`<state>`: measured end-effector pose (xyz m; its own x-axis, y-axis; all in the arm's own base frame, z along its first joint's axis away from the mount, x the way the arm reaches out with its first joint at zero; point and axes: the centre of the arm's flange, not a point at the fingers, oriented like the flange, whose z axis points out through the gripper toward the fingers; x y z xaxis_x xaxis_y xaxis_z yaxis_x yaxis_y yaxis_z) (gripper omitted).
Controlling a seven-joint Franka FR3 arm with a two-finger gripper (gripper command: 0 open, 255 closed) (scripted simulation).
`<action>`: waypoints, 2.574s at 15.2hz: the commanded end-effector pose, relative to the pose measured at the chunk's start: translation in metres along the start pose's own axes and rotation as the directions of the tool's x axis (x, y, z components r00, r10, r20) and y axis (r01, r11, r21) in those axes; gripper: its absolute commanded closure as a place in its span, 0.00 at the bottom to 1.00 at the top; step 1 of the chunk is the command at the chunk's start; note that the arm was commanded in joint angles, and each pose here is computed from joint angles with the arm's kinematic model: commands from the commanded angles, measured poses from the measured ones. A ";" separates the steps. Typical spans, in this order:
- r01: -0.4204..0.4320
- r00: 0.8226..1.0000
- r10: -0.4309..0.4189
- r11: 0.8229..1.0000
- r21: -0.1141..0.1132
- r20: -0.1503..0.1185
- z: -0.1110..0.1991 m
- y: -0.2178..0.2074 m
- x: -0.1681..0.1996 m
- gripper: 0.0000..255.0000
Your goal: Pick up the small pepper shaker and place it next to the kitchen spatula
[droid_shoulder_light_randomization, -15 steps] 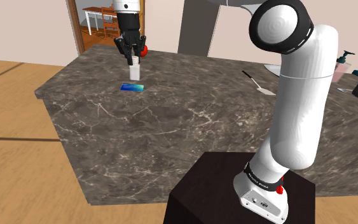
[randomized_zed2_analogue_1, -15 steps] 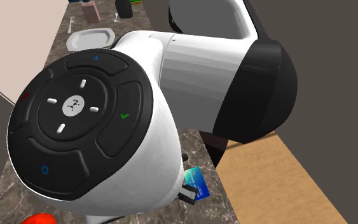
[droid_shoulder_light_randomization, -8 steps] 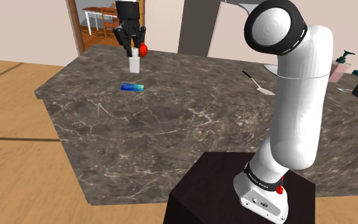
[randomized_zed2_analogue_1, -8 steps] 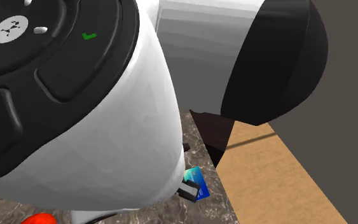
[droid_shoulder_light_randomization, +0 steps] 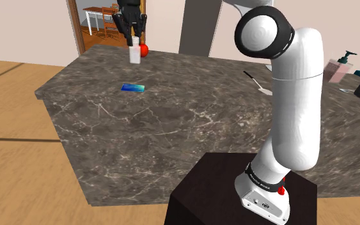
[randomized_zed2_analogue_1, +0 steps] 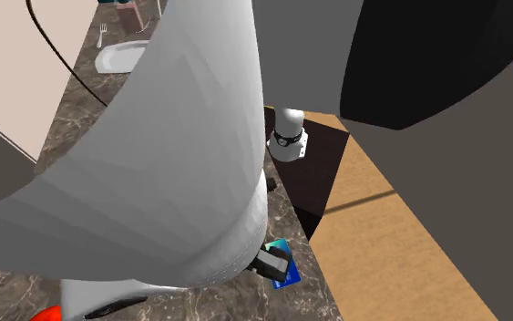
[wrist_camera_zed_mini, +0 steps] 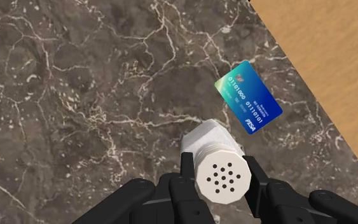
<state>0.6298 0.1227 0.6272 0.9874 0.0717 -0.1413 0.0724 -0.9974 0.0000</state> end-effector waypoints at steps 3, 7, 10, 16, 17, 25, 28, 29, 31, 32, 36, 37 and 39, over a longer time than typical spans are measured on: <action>0.000 1.000 0.000 1.000 0.000 0.001 -0.012 0.021 -0.019 1.00; 0.000 1.000 0.000 1.000 0.000 0.001 -0.016 0.061 -0.053 1.00; 0.000 1.000 0.000 1.000 0.000 0.001 -0.020 0.090 -0.079 1.00; 0.000 1.000 0.000 1.000 0.000 0.001 -0.026 0.150 -0.131 1.00; 0.000 1.000 0.000 1.000 0.000 0.001 -0.027 0.160 -0.139 1.00; 0.000 1.000 0.000 1.000 0.000 0.001 -0.036 0.240 -0.208 1.00; 0.000 1.000 0.000 1.000 0.000 0.001 -0.039 0.269 -0.234 1.00; 0.000 1.000 0.000 1.000 0.000 0.001 -0.040 0.279 -0.243 1.00; 0.000 1.000 0.000 1.000 0.000 0.001 -0.042 0.299 -0.260 1.00; 0.000 1.000 0.000 1.000 0.000 0.001 -0.043 0.309 -0.268 1.00; 0.000 1.000 0.000 1.000 0.000 0.001 -0.047 0.349 -0.303 1.00; 0.000 1.000 0.000 1.000 0.000 0.001 -0.048 0.359 -0.312 1.00; 0.000 1.000 0.000 1.000 0.000 0.001 -0.044 0.366 -0.316 1.00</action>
<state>0.3529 -0.2605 0.7175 0.9874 0.0705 -0.1415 0.0712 -0.9975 0.0002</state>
